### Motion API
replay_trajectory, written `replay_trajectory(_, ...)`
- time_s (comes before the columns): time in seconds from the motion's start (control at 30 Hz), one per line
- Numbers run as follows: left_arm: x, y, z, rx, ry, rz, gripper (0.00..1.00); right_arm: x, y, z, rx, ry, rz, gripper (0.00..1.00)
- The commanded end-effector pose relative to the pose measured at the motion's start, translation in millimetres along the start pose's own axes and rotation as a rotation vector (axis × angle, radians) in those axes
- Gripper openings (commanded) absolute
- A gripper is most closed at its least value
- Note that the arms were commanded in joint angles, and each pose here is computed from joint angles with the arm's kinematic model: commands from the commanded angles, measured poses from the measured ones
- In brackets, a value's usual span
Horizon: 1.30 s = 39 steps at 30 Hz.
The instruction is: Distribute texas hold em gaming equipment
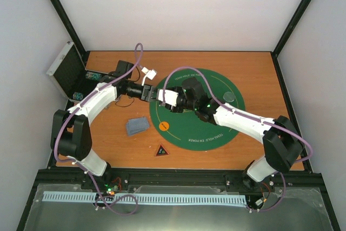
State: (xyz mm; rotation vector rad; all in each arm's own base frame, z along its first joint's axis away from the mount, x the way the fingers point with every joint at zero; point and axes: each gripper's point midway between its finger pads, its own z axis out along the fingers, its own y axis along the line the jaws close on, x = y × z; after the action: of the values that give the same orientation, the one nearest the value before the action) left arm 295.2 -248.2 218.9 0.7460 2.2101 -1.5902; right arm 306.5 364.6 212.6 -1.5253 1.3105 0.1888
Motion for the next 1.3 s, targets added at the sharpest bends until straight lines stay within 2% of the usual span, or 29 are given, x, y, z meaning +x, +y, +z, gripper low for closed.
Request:
replay_trajectory(0.0, -1, -12, -1, 0.042, -0.001, 0.013, 0.43, -9, -13, -1, 0.018, -0.022, 0.018, 0.03)
replay_trajectory(0.5, -2, -7, -1, 0.014, -0.001, 0.017, 0.57, -6, -5, -2, -0.025, -0.013, 0.064, 0.03)
replay_trajectory(0.8, -6, -5, -5, -0.055, -0.006, 0.074, 0.78, 8, 2, -8, -0.026, 0.02, 0.118, 0.03)
replay_trajectory(1.13, -10, -5, -14, -0.142, -0.015, 0.142, 0.99, 36, 32, -25, -0.053, 0.081, 0.209, 0.03)
replay_trajectory(1.27, -13, -2, -17, -0.185, -0.022, 0.16, 1.0, 50, 46, -29, -0.071, 0.112, 0.255, 0.03)
